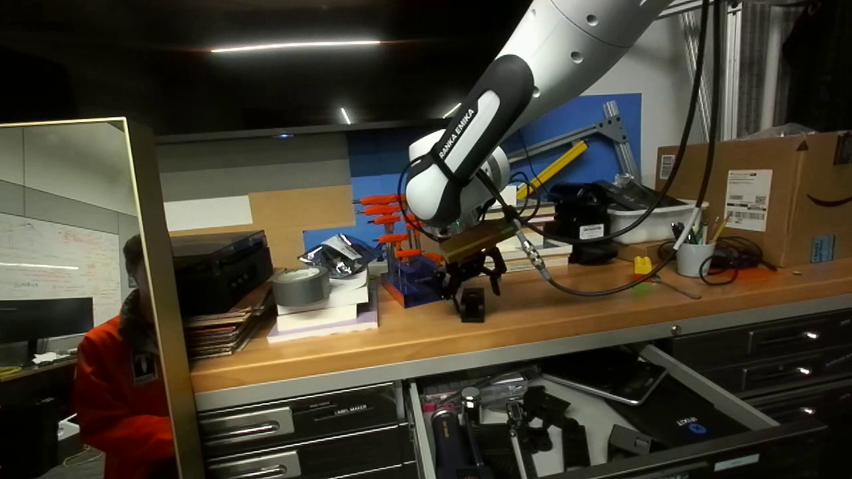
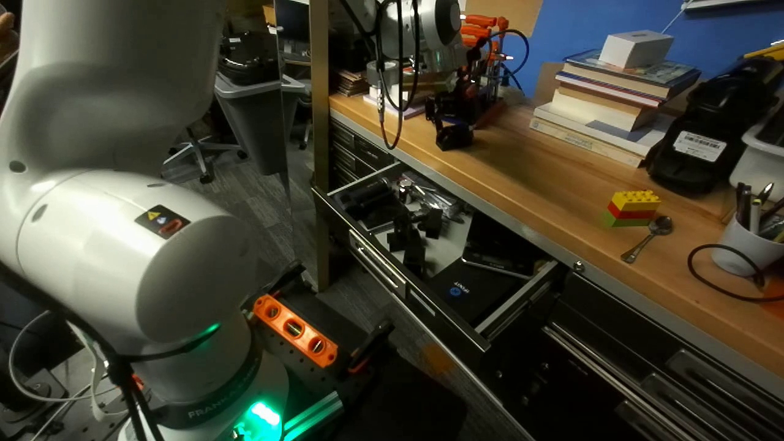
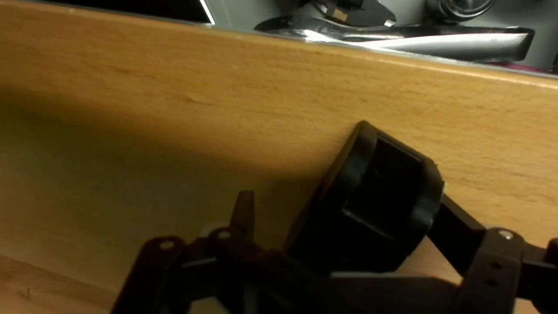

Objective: Pick up the black objects from the counter and put them in the open drawer and close it

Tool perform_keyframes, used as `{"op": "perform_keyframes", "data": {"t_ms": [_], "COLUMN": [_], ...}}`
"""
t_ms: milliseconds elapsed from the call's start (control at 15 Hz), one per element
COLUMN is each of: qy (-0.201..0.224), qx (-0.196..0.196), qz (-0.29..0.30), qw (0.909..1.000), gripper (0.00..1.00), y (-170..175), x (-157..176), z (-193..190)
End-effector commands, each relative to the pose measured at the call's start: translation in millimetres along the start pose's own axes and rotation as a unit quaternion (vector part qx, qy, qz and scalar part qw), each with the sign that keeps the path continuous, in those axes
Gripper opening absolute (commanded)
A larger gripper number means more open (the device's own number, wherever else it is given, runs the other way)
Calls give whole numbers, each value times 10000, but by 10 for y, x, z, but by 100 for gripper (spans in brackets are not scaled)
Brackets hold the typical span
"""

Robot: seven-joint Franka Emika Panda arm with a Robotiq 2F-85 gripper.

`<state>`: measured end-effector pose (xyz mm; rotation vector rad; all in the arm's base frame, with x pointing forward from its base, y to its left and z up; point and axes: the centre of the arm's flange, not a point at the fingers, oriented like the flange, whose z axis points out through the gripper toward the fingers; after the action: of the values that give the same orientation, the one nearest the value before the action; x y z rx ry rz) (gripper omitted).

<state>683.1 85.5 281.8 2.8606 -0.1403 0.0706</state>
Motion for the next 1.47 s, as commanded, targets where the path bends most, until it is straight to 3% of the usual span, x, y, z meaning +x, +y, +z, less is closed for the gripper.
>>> {"op": "perform_keyframes", "data": {"t_ms": [0,67,133,267,600,733,1000,1400], "qy": [-295,-309,-321,-395,-452,-460,-520,-730], "qx": [382,486,569,701,954,940,791,735], "qz": [5,25,43,100,172,190,121,190], "qw": [9988,9983,9979,9967,9943,9943,9954,9944], "gripper": [100,93,73,68,31,26,26,26], "y": [50,66,79,117,136,174,262,655], "x": [97,91,91,100,123,119,-34,-622], "z": [37,77,112,173,181,169,108,16]}}
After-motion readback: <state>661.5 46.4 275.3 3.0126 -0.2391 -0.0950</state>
